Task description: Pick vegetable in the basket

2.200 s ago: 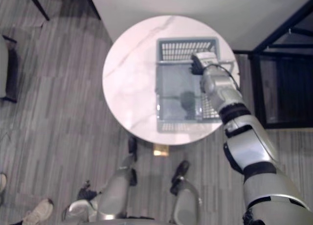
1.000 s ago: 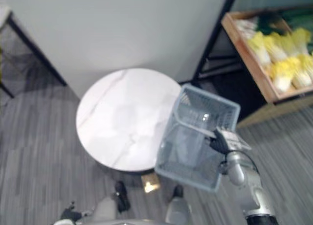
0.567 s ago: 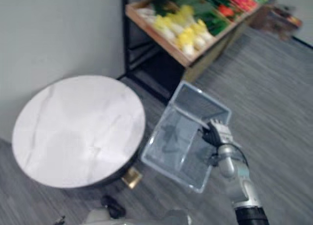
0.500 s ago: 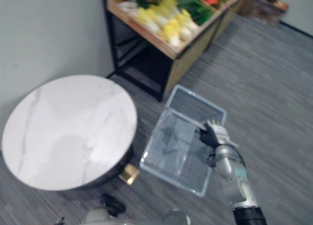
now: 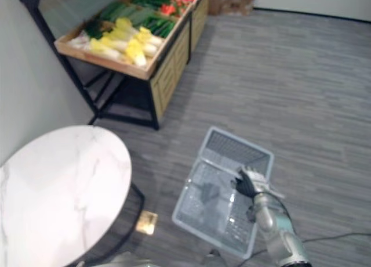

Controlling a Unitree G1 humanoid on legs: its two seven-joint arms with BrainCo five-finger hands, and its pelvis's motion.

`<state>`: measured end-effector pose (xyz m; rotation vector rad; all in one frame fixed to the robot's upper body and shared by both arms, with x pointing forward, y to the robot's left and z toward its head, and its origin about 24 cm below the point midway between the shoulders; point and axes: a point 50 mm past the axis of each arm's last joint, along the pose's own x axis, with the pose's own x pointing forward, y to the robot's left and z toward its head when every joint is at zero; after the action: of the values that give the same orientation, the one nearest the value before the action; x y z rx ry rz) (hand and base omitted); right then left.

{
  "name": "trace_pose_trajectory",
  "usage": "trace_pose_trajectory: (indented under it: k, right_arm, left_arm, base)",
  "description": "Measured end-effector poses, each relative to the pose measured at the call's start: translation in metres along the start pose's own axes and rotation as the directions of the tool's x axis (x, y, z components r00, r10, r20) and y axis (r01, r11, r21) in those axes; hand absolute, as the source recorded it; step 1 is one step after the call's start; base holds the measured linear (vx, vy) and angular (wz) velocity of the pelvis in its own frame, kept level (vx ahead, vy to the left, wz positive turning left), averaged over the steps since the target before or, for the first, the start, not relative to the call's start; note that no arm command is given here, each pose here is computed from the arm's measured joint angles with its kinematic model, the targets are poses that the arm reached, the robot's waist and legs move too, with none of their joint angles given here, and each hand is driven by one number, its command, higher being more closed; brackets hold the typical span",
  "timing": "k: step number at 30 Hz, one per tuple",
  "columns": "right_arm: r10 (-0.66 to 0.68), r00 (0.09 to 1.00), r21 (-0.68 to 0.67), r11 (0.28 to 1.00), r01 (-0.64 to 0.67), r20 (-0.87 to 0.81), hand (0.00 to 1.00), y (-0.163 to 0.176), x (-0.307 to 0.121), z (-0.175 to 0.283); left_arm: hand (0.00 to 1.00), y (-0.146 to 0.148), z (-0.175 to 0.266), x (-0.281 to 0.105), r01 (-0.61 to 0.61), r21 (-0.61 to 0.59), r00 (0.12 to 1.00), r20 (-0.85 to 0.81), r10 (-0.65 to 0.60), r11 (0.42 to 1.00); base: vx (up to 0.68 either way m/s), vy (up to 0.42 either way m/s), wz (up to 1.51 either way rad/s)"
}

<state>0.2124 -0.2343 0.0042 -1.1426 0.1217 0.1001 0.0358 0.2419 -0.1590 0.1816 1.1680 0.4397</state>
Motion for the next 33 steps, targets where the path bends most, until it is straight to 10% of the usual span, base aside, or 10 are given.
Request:
trace_pose_trajectory:
  k: [33]
  right_arm:
    - [-0.053, 0.996, 0.08, 0.995, 0.059, -0.074, 1.0, 0.0, 0.013, -0.003]
  left_arm:
    - [0.0, 0.006, 0.05, 0.011, 0.004, 0.055, 0.99, 0.141, -0.012, 0.998]
  base:
    - [0.04, -0.009, -0.08]
